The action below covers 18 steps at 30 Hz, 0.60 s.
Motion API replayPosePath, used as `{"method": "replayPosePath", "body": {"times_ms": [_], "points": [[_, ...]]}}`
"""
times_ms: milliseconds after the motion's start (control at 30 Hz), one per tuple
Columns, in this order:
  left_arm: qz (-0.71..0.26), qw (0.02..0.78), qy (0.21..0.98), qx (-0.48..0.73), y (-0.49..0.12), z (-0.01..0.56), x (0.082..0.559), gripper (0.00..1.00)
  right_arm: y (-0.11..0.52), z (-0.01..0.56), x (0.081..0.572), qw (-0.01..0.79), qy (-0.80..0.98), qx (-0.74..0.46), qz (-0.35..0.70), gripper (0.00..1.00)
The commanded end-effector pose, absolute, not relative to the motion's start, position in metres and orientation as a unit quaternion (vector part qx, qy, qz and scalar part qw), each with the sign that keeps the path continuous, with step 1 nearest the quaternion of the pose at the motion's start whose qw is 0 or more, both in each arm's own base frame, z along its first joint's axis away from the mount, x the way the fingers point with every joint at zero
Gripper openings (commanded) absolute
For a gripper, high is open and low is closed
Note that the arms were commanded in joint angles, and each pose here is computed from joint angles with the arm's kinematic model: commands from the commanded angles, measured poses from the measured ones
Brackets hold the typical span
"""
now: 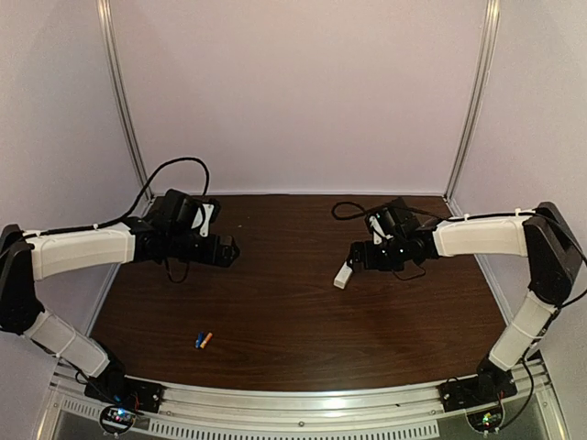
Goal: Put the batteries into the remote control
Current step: Pick up the remote control from the center of the board.
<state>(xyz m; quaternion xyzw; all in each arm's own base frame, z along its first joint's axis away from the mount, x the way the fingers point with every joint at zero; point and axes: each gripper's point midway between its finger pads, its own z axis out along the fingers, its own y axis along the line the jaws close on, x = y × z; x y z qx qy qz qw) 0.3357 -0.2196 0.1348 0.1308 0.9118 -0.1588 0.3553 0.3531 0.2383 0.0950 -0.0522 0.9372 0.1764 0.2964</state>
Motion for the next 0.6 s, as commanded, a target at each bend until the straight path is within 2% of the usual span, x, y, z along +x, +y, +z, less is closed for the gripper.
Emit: {"method": "replayPosePath", "body": {"times_ms": [0,267,433,567], "points": [[-0.157,0.372,0.906,0.126,-0.218,0.14,0.337,0.97,0.236,0.078,0.356,0.277,0.95,-0.045,0.139,0.94],[-0.15,0.381,0.904,0.12,-0.209,0.138,0.332,0.97,0.257,0.06,0.373,0.25,0.958,-0.059,0.13,0.91],[-0.152,0.383,0.904,0.115,-0.208,0.138,0.33,0.97,0.264,0.049,0.378,0.237,0.962,-0.064,0.116,0.8],[-0.155,0.39,0.901,0.11,-0.207,0.141,0.329,0.97,0.268,0.042,0.381,0.229,0.966,-0.07,0.102,0.79]]}}
